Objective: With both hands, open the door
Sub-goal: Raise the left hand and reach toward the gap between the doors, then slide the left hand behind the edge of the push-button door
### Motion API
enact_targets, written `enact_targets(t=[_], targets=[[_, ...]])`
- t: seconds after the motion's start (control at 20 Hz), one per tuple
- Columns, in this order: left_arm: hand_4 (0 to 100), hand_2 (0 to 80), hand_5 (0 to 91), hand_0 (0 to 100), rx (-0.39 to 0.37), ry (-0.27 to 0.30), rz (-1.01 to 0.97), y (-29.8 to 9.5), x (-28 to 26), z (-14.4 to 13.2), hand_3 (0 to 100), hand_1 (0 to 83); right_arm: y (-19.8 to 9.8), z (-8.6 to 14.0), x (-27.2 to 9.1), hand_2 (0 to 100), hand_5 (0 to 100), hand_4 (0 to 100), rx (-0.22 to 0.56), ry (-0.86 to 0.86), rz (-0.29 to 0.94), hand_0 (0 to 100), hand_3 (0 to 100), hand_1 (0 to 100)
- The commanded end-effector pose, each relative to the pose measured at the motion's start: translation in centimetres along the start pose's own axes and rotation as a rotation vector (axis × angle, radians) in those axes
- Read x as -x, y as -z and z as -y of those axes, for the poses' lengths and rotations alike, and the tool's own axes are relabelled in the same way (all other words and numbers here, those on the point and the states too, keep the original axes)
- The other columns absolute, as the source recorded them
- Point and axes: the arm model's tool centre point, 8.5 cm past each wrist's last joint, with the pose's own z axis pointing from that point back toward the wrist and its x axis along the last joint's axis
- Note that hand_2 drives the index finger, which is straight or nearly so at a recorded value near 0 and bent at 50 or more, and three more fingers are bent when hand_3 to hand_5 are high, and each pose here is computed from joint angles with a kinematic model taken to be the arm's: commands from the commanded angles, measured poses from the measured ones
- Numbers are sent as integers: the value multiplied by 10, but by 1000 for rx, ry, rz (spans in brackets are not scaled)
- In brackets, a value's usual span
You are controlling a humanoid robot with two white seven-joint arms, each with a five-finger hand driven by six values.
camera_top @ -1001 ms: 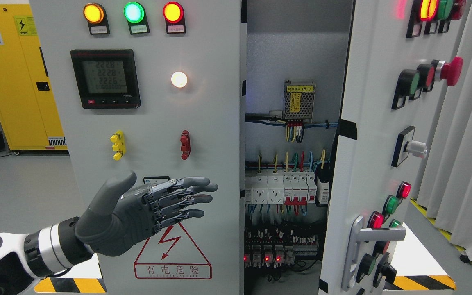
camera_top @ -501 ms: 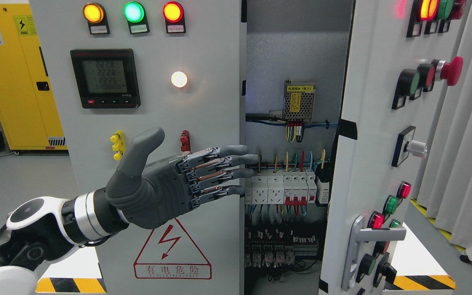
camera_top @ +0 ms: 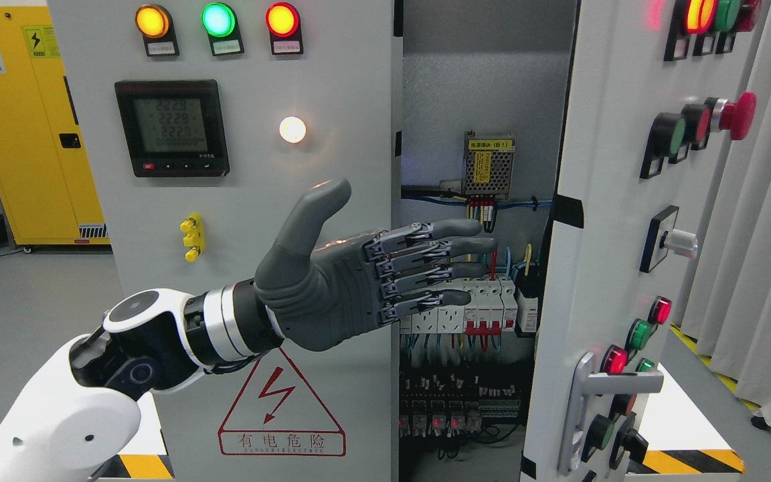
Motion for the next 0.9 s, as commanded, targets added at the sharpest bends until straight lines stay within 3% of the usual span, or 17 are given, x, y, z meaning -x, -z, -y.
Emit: enact_targets(t=[0.0, 0.85], targets=[[0, 0, 0, 0, 69, -101, -71, 57, 50, 0, 0, 0, 0, 0, 0, 0, 0, 0, 0, 1, -1, 216, 0, 67], [0, 0, 0, 0, 123, -88, -60, 97, 51, 8, 0, 0, 0, 0, 0, 0, 0, 0, -1, -4, -1, 216, 0, 67]])
